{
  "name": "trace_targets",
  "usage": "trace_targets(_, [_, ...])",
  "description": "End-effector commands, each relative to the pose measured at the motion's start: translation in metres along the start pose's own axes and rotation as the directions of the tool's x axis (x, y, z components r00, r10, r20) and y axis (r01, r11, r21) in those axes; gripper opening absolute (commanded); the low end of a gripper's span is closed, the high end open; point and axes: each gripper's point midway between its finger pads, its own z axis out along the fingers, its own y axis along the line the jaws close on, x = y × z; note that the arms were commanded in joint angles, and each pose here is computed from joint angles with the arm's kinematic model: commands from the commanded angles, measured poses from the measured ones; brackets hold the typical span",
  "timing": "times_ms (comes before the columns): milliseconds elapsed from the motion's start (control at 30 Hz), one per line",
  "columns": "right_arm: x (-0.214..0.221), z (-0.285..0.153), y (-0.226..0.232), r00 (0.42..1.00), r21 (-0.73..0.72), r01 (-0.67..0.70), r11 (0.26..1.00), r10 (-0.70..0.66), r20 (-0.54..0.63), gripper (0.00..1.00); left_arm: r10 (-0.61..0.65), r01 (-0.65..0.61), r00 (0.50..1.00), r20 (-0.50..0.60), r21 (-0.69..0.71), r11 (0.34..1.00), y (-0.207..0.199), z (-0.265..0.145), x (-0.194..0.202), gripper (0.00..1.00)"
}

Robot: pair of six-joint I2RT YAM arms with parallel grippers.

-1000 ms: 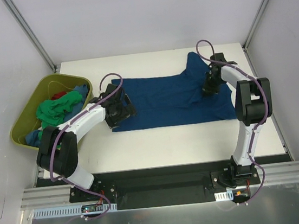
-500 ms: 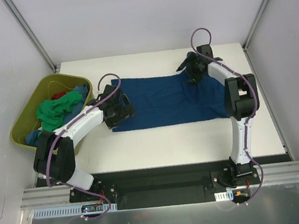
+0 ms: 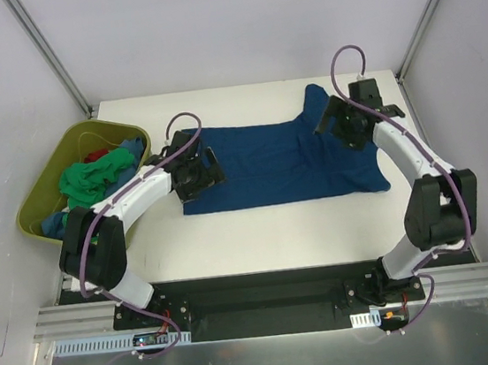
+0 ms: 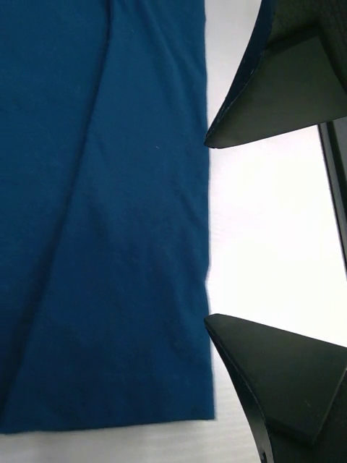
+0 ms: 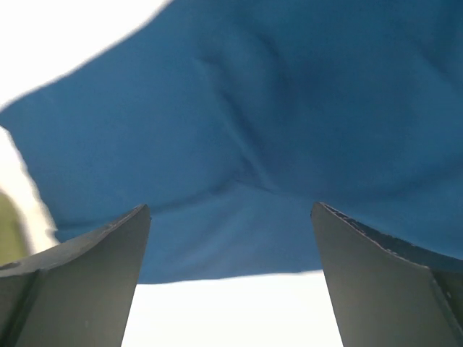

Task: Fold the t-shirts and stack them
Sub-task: Fold the flattened tshirt in 1/3 of the way

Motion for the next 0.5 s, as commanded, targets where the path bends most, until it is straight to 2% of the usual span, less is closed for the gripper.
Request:
trace_targets(0, [0.042,-0.006,-0.079,0.987,0.169,0.106,0.980,-0.083,-0.137,0.97,0.050,-0.049,0.999,-0.009,0.064,0.997,-0.030,0.017,-0.018,0.99])
trace_targets(100, [0.051,0.007,-0.097,0.975,0.167,0.121,0.979,-0.086,-0.204,0.97,0.055,-0.053,0.998,-0.041,0.052,0.997,-0.033,0.034,-0.019,0.99])
trace_targets(233, [0.058,0.031,-0.093,0.955,0.087,0.103,0.991,-0.074,-0.286,0.97,0.032,-0.031,0.996,-0.084,0.016,0.999,-0.025,0.053,-0.012,0.99])
trace_targets(467, [0.063,0.047,-0.136,0.941,0.183,0.018,0.983,0.045,-0.335,0.97,-0.025,0.010,0.983,-0.182,-0.080,0.997,0.011,0.076,0.023,0.99])
